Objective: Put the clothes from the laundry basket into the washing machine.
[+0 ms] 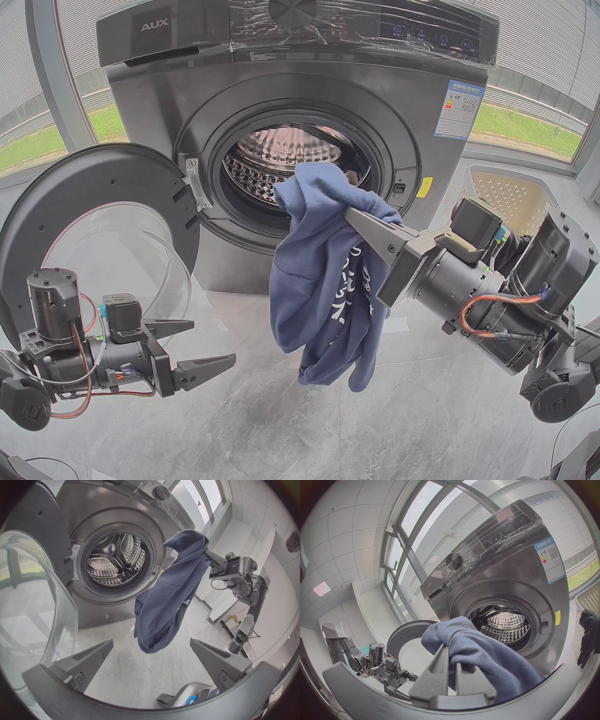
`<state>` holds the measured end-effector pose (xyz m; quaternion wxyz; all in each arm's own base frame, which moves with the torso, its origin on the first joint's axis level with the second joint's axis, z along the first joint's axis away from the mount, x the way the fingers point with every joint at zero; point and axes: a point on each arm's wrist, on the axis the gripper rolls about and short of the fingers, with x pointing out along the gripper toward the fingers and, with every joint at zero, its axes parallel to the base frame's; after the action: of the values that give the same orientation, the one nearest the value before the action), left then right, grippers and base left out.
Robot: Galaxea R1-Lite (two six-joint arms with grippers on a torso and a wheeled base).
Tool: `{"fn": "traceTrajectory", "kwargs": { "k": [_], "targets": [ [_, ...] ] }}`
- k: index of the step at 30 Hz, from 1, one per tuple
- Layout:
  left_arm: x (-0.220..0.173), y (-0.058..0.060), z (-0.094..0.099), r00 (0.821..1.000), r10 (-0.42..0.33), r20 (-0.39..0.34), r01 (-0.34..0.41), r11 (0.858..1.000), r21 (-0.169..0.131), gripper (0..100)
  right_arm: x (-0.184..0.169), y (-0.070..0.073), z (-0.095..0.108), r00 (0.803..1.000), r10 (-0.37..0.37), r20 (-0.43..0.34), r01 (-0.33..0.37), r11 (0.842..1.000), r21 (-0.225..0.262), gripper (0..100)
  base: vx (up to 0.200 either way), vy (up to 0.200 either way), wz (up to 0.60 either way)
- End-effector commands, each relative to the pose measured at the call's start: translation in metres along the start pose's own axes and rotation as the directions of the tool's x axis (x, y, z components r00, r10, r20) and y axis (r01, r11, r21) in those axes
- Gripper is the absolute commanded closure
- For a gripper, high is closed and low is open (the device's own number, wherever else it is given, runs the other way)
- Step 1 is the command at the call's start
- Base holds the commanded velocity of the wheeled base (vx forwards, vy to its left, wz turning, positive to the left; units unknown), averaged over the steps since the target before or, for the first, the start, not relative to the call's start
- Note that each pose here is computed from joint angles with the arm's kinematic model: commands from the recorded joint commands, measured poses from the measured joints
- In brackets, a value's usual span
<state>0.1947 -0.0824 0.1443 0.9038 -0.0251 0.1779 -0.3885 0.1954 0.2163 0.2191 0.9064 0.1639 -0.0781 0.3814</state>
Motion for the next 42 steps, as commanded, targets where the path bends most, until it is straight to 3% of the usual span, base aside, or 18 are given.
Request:
{"fn": "traceTrajectory", "kwargs": {
  "k": [1,9,14,16,29,42],
  "targets": [
    [0.022,0.007,-0.006,0.998,-0.013,-0.054,0.012,1.000,-0.026,0,-0.002,0.000,-0.002,1.000,0.001,-0.004,0.000,1.000,0.004,100,0.000,0.000,0.00],
    [0.037,0.015,-0.011,0.999,0.020,-0.051,-0.022,0.999,-0.039,0,-0.002,0.002,-0.001,1.000,0.007,0.012,-0.007,1.000,0.008,100,0.000,0.000,0.00],
    [0.045,0.018,-0.008,1.000,0.015,-0.019,-0.017,0.997,-0.081,0,-0.001,0.003,-0.003,1.000,0.012,0.007,-0.012,1.000,0.010,100,0.000,0.000,0.00],
    [0.049,0.020,-0.008,1.000,0.012,-0.018,-0.014,0.996,-0.085,0,-0.001,0.003,-0.003,1.000,0.012,0.006,-0.012,1.000,0.010,100,0.000,0.000,0.00],
    [0.083,0.032,-0.022,1.000,0.001,-0.017,-0.002,0.997,-0.074,0,0.000,0.003,-0.005,1.000,0.012,-0.001,-0.012,1.000,0.010,100,0.000,0.000,0.00],
    [0.094,0.033,-0.029,1.000,-0.011,-0.008,0.010,0.998,-0.069,0,0.000,0.004,-0.006,1.000,0.013,-0.004,-0.013,1.000,0.010,100,0.000,0.000,0.00]
  ]
}}
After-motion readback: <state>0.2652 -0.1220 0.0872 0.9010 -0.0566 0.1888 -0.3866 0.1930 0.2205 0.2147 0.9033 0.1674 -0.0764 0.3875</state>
